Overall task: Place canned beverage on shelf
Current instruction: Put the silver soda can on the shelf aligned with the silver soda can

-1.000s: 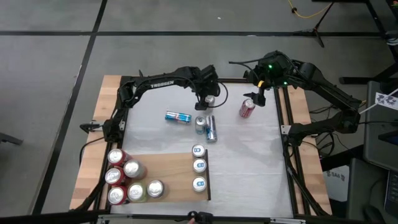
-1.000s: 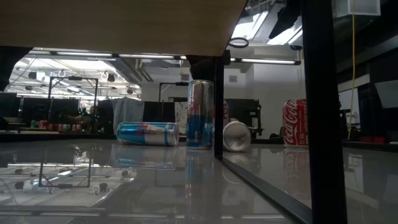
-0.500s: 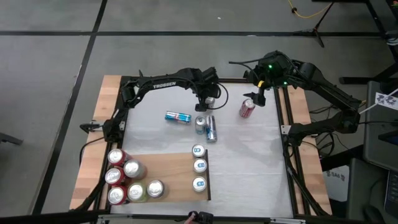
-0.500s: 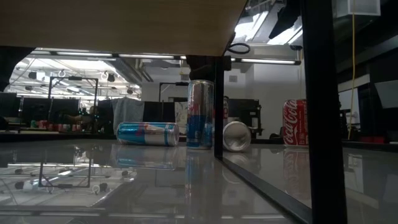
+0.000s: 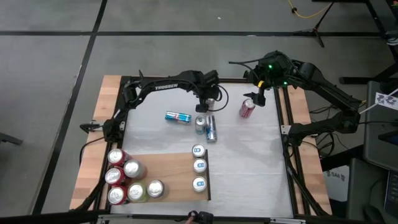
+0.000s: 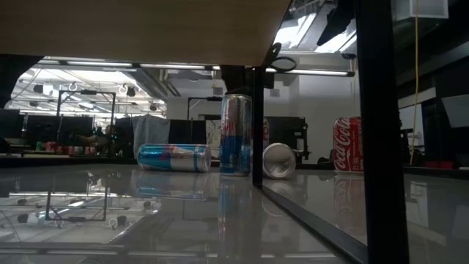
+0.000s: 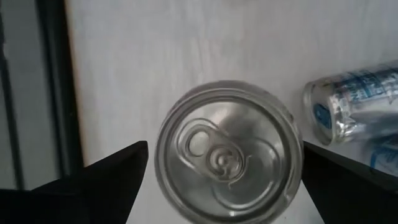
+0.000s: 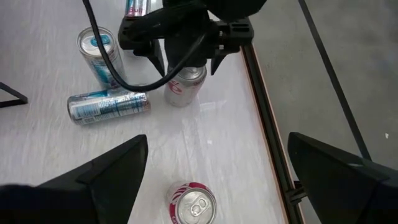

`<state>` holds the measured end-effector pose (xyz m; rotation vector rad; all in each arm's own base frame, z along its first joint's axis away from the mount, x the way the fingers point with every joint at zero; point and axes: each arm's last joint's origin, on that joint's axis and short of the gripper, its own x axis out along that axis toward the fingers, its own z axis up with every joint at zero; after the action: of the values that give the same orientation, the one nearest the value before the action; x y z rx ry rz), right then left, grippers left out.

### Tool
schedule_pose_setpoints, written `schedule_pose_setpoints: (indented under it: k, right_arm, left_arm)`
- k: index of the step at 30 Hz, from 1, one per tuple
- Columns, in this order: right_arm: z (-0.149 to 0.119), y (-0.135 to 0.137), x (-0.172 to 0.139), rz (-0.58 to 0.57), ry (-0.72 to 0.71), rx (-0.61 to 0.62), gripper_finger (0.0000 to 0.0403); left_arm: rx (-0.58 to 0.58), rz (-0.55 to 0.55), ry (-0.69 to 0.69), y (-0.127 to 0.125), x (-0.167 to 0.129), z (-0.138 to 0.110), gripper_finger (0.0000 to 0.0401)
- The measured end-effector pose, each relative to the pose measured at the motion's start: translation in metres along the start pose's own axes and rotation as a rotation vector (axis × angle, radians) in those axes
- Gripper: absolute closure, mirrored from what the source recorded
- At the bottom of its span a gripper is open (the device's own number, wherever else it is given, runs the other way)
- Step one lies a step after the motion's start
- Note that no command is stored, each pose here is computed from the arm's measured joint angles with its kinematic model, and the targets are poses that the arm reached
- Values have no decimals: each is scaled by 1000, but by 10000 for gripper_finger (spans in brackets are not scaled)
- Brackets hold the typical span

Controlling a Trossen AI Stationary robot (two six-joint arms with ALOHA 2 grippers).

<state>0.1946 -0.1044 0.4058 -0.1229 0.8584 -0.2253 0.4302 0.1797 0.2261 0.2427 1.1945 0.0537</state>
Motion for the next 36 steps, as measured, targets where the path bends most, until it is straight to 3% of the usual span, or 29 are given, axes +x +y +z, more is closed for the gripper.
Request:
schedule_pose_setpoints:
  k: [5,12,18,29,36]
  right_arm:
    - [0,0,0,0,0,0,26]
    - [0,0,0,0,0,0,26]
    - [0,0,0,0,0,0,26]
    - [0,0,0,0,0,0,26]
    - [0,0,0,-1,0,0,26]
  left_arm:
    - [15,4,-1,-6,0,4,18]
    - [20,3,-3,-9,0,6,68]
    - [-125,5,-4,-10,-1,6,107]
    - [-345,-31,-12,-11,-8,6,115]
    - [-370,-21,-8,-10,-53,16,116]
